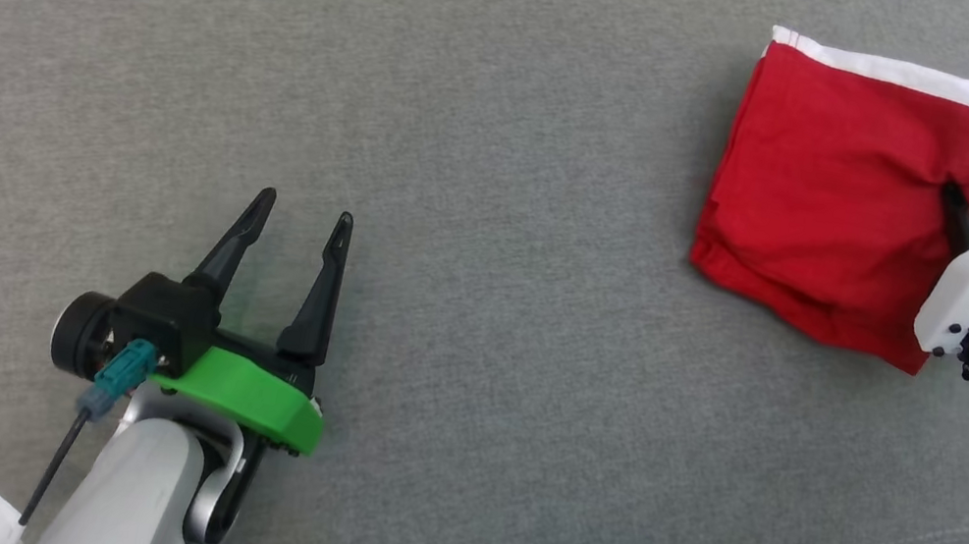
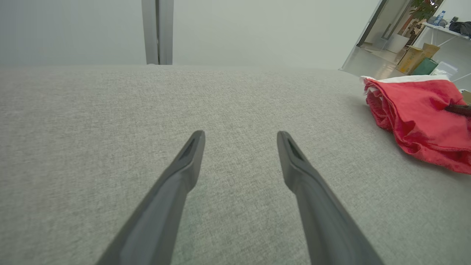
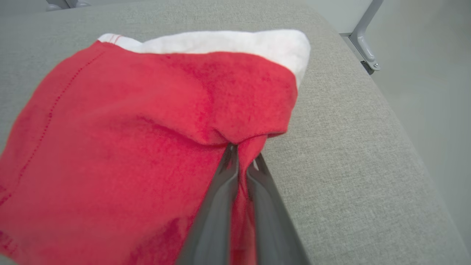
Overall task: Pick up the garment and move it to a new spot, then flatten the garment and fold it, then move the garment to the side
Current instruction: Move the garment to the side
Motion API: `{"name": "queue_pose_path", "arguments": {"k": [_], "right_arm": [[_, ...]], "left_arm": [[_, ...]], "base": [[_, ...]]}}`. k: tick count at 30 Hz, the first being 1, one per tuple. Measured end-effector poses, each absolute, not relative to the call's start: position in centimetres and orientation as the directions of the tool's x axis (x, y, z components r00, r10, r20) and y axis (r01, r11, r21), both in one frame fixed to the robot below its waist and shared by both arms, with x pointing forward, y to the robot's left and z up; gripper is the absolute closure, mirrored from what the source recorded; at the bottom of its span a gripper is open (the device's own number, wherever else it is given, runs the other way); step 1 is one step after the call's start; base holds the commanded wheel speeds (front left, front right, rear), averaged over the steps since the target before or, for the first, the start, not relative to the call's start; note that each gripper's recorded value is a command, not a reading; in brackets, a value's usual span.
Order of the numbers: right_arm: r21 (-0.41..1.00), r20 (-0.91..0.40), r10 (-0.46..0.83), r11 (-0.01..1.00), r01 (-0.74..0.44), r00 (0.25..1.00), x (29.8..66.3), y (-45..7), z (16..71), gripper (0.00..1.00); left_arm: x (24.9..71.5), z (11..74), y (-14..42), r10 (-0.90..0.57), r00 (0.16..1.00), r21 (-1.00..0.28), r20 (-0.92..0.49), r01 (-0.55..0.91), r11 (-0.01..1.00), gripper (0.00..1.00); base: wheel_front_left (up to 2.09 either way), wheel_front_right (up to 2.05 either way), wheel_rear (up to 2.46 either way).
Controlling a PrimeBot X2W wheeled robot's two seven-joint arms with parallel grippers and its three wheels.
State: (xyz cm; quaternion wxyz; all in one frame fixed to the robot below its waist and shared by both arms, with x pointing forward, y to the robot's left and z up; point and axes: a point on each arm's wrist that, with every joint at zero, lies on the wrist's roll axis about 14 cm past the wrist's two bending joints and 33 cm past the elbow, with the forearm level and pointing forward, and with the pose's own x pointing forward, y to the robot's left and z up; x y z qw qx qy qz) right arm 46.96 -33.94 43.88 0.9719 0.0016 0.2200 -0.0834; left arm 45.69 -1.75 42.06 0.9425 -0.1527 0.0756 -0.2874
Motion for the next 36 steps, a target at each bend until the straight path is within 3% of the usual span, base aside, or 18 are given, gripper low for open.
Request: {"name": "queue_pose_path", "arguments": {"k": [10,28,29,30,36], "right_arm": [[-0.084,-0.428,-0.25,0.968,0.238,0.869,46.7,-37.3,43.1,1.0],[-0.266,-0.424,-0.295,0.944,0.194,0.856,54.7,-40.6,44.5,1.0],[-0.266,-0.422,-0.293,0.945,0.192,0.858,55.0,-40.5,44.3,0.71],[-0.268,-0.416,-0.291,0.945,0.189,0.862,55.2,-40.4,44.1,0.0],[-0.273,-0.395,-0.282,0.945,0.181,0.874,55.8,-39.7,43.6,0.0]], "left_arm": [[46.1,39.7,-5.7,-0.655,0.753,-0.384,-0.064,0.588,0.712,0.0],[47.9,38.6,-0.3,-0.532,0.842,-0.361,-0.088,0.471,0.805,0.0],[47.9,38.5,0.0,-0.525,0.846,-0.359,-0.093,0.463,0.81,0.0],[47.9,38.4,0.3,-0.518,0.85,-0.358,-0.094,0.457,0.814,0.0],[47.7,38.1,1.3,-0.493,0.863,-0.357,-0.113,0.428,0.83,0.0]], "base": [[0.0,0.0,0.0],[0.0,0.0,0.0],[0.0,0.0,0.0],[0.0,0.0,0.0],[0.0,0.0,0.0]]}}
